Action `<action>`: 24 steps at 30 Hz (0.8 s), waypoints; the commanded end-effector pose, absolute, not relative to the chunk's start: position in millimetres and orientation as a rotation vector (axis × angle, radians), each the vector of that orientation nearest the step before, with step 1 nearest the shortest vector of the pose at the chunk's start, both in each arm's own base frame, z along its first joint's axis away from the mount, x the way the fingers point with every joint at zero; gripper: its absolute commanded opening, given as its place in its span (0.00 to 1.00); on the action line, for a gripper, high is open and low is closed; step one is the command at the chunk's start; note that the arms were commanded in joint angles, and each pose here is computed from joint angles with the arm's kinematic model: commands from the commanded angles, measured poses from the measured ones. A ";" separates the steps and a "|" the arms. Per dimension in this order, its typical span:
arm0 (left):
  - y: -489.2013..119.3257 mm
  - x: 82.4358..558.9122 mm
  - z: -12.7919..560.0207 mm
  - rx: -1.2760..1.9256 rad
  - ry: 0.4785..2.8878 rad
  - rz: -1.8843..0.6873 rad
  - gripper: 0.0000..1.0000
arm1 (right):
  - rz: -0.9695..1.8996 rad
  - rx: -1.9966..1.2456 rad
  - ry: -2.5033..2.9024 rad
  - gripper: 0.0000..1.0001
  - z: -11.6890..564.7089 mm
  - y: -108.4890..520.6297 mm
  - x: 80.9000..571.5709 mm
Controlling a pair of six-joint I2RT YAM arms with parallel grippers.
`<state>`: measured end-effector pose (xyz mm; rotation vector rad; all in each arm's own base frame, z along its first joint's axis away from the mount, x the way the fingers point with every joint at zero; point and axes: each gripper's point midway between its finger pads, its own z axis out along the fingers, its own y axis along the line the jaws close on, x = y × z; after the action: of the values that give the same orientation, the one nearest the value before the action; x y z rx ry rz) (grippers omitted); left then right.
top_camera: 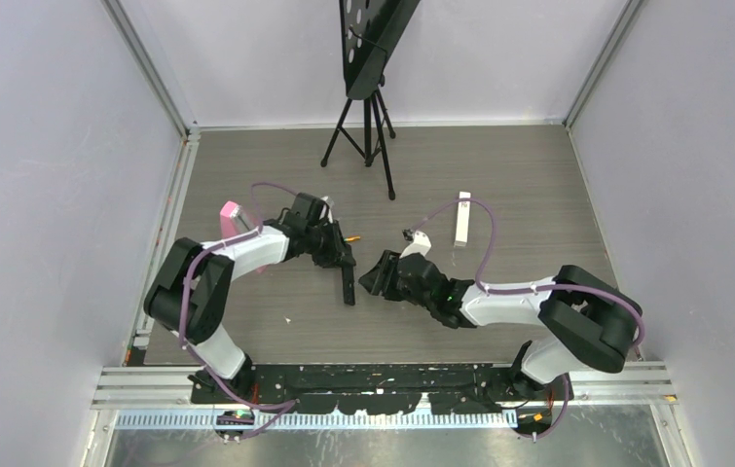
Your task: Load the batteries into the remote control
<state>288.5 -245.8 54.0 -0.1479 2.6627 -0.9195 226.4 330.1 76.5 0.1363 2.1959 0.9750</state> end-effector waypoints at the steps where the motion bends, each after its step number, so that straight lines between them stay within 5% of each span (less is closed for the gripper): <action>1: -224.3 310.5 53.8 -0.132 2.611 -0.688 0.00 | 0.850 0.149 2.227 0.52 74.9 319.0 233.7; 9: -212.5 317.3 72.1 -0.074 2.547 -0.606 0.00 | 0.595 0.017 2.262 0.53 82.4 290.9 238.1; 17: -201.8 324.0 93.4 -0.042 2.486 -0.567 0.00 | 0.201 -0.578 2.254 0.55 82.8 277.2 280.8; 24: -188.6 325.5 109.1 -0.083 2.442 -0.578 0.00 | 0.242 -1.010 2.266 0.57 57.9 283.3 312.2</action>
<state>315.6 -196.3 83.8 -0.0602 2.5167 -0.5792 303.8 269.3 56.3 -0.6829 2.3333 0.2191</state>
